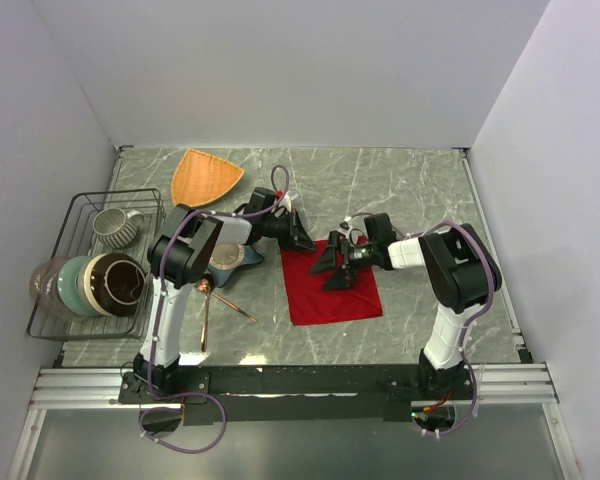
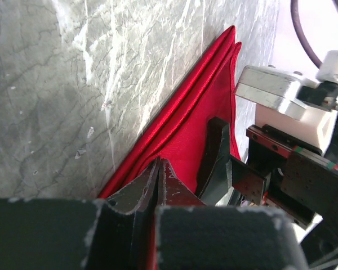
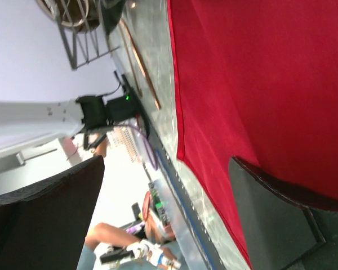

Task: Fold the napkin into a case and place the utensils inside
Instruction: Smooth out the upper triangle-folded napkin at the center of the board.

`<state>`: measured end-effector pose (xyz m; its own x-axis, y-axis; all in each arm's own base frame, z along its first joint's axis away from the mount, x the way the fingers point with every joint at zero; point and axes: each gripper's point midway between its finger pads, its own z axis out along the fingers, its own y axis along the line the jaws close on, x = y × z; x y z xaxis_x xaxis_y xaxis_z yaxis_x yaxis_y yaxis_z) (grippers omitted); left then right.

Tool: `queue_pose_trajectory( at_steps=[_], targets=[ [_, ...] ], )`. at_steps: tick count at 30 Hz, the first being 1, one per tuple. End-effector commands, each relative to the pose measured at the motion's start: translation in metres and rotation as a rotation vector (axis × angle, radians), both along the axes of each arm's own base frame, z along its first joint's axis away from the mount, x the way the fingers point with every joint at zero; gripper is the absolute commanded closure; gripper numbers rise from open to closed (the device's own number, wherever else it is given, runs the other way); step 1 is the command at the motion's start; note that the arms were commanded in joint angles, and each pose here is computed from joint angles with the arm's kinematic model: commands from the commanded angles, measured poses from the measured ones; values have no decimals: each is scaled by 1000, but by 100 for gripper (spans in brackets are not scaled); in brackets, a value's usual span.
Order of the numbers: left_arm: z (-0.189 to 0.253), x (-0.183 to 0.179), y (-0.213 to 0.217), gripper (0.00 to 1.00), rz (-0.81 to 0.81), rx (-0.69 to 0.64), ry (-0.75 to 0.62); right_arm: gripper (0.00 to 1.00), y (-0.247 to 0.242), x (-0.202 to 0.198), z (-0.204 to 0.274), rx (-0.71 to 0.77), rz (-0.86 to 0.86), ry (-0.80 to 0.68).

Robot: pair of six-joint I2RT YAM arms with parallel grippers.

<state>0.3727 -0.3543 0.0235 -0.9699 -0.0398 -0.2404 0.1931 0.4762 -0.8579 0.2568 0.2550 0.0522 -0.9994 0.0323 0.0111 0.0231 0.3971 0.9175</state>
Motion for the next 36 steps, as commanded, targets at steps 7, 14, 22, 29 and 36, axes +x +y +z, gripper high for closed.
queue_pose_trajectory(
  at_steps=[7, 14, 22, 29, 36],
  targets=[
    [-41, -6, 20, 96, 37, 99, 67, 0, -45, -36, -25, -22, -1, 58],
    [-45, -7, 21, 95, 35, 104, 69, 0, -70, -54, -37, -37, -39, 149],
    [-44, -6, 22, 95, 38, 108, 64, 0, -90, -72, -47, -111, -70, 281],
    [-44, -7, 22, 95, 39, 111, 62, 0, -102, -83, -52, -197, -86, 358],
    [-6, -2, 11, 87, 4, 6, -17, 0, -109, -78, -64, -277, -118, 352]
  ],
)
